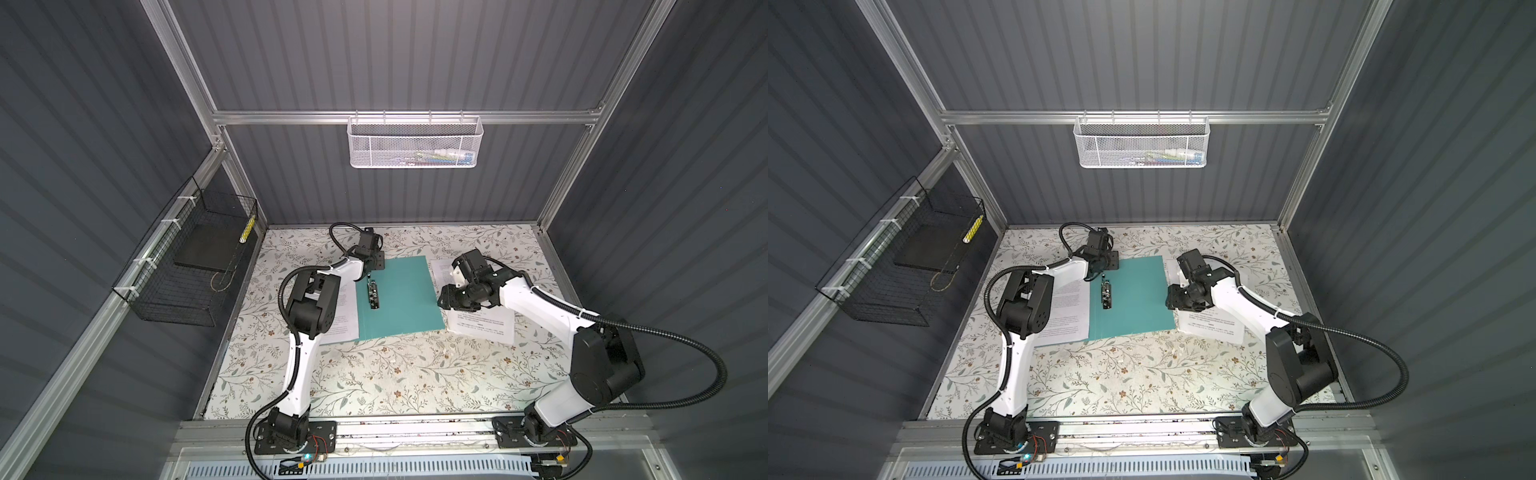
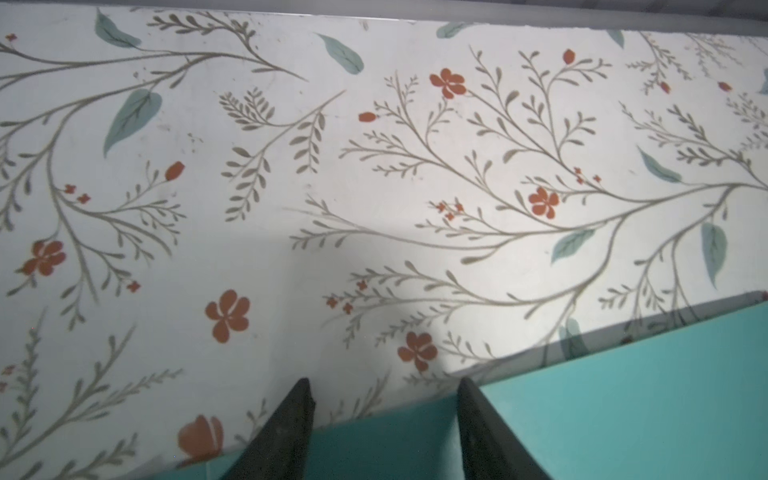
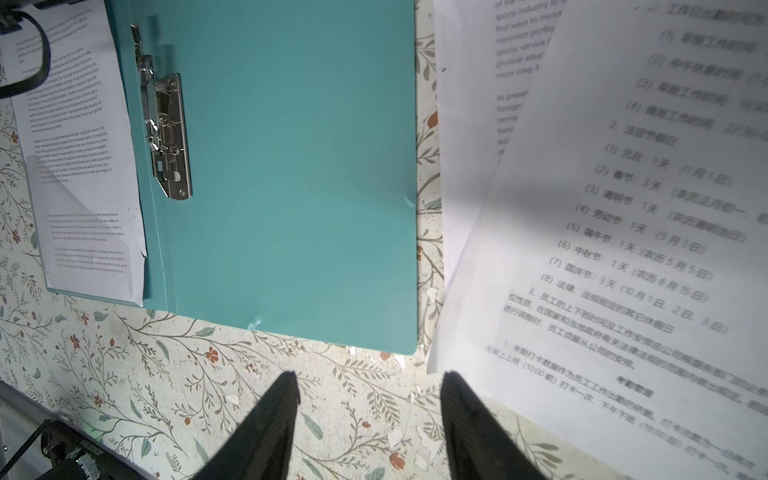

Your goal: Put the files into the folder

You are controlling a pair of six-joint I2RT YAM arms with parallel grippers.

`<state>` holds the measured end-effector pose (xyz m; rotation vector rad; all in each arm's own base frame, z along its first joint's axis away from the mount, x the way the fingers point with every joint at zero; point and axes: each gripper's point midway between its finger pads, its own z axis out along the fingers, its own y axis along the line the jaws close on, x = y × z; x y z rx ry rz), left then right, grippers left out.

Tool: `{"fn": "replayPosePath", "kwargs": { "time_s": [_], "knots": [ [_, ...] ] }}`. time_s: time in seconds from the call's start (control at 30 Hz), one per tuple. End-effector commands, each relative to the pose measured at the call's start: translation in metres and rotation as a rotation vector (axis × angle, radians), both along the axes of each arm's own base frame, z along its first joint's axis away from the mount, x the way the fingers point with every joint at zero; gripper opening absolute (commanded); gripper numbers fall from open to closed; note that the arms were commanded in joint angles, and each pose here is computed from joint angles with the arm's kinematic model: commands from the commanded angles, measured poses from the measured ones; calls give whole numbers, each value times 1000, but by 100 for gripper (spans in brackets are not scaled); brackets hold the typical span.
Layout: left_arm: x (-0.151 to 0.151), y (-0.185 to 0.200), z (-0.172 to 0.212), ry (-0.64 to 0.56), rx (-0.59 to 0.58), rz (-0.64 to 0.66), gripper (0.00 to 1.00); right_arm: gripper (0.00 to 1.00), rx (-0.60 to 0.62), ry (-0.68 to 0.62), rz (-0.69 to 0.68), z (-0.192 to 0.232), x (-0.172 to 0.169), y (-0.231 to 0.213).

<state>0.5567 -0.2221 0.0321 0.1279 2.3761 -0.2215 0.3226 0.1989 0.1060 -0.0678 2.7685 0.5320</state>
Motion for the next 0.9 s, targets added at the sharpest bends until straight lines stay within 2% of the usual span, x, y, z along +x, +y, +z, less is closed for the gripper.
{"fn": "replayPosePath", "kwargs": {
  "time_s": [0.0, 0.17, 0.3, 0.43, 0.6, 0.77, 0.87],
  "knots": [
    [-56, 1, -59, 224, 34, -51, 56, 58, 26, 12, -6, -1, -5, 0],
    [-70, 2, -52, 231, -4, -15, 55, 58, 43, 15, -32, -5, -2, -4],
    [-54, -7, -38, 212, -36, -11, 57, 58, 142, 25, -96, -3, 17, -13],
    [-34, -25, -1, 161, -138, -6, 62, 59, 161, -14, -152, 14, 35, -30],
    [-29, -65, 49, 108, -348, -44, 67, 62, 164, -64, -261, 35, 49, -60],
    [-42, -123, 66, 128, -457, -130, 69, 66, 147, -84, -379, 36, 56, -97],
    [-49, -156, 73, 118, -466, -177, 69, 69, 163, -87, -444, 36, 60, -120]
  ]
}}
